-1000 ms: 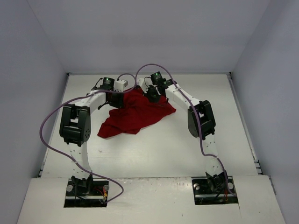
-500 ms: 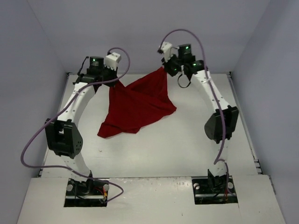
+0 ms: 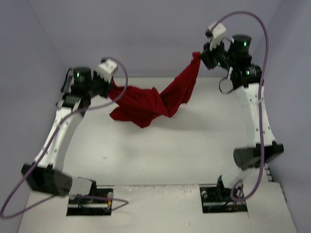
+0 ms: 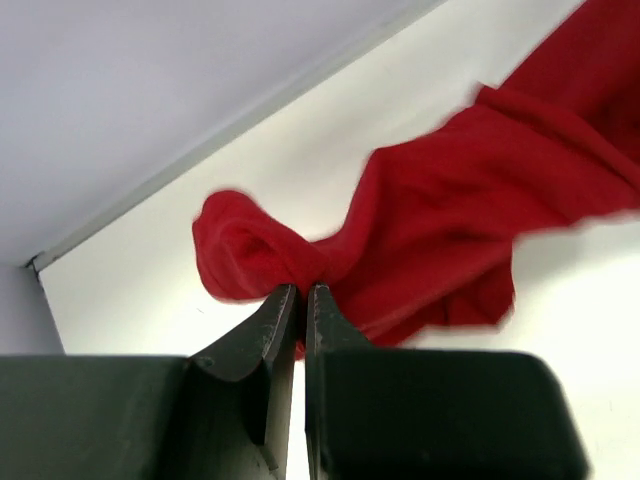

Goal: Fold and stack the t-shirts
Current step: Flatten out the tshirt

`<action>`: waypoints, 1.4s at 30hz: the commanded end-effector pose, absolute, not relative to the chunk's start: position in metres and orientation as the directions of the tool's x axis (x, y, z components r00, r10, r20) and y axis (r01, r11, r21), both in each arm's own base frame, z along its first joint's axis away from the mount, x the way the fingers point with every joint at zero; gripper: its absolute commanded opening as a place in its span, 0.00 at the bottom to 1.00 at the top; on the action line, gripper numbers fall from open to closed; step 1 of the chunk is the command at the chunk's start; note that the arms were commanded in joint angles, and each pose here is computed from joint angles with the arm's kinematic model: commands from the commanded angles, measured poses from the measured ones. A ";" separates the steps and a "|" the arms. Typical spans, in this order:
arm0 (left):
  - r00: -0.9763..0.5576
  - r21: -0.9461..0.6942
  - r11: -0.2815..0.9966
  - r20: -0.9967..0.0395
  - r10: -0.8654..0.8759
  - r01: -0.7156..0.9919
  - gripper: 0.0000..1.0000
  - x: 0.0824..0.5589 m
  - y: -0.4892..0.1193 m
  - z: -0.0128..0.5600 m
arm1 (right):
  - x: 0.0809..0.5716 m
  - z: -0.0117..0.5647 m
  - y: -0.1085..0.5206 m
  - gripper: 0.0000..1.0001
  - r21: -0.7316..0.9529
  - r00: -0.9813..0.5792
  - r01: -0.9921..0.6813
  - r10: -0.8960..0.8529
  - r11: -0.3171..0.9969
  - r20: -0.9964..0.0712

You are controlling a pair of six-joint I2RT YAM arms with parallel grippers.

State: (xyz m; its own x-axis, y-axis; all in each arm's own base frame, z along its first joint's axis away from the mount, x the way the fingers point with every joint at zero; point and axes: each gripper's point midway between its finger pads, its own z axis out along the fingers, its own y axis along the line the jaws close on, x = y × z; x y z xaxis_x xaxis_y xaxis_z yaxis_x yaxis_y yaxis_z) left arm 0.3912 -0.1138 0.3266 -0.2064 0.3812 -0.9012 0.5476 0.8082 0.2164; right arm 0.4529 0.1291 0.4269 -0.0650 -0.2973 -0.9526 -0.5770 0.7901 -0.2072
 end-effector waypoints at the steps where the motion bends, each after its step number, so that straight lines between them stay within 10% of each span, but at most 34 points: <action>1: 0.061 0.405 0.603 -0.859 0.508 0.687 0.00 0.312 -0.125 0.331 | 0.400 0.447 0.116 0.00 -0.209 -0.014 -0.570 -0.264 0.794 -0.964; 10: 0.352 0.573 0.106 -0.627 0.695 0.813 0.00 0.180 -0.124 0.220 | 0.365 0.397 0.101 0.00 -0.112 -0.149 -0.533 -0.224 0.839 -0.963; 18: 0.088 0.365 0.336 -0.780 0.620 0.868 0.88 0.198 -0.135 0.243 | 0.361 0.418 0.117 0.00 -0.023 -0.149 -0.578 -0.133 0.816 -0.980; 23: -0.037 0.130 0.559 -0.960 0.277 0.819 0.89 0.248 -0.177 0.334 | 0.357 0.436 0.141 0.00 0.077 -0.158 -0.640 -0.033 0.764 -0.987; 42: -0.190 -0.286 0.389 -0.945 -0.266 0.876 0.81 0.293 -0.311 0.474 | 0.319 0.437 0.256 0.00 0.344 -0.308 -0.813 0.154 0.471 -0.939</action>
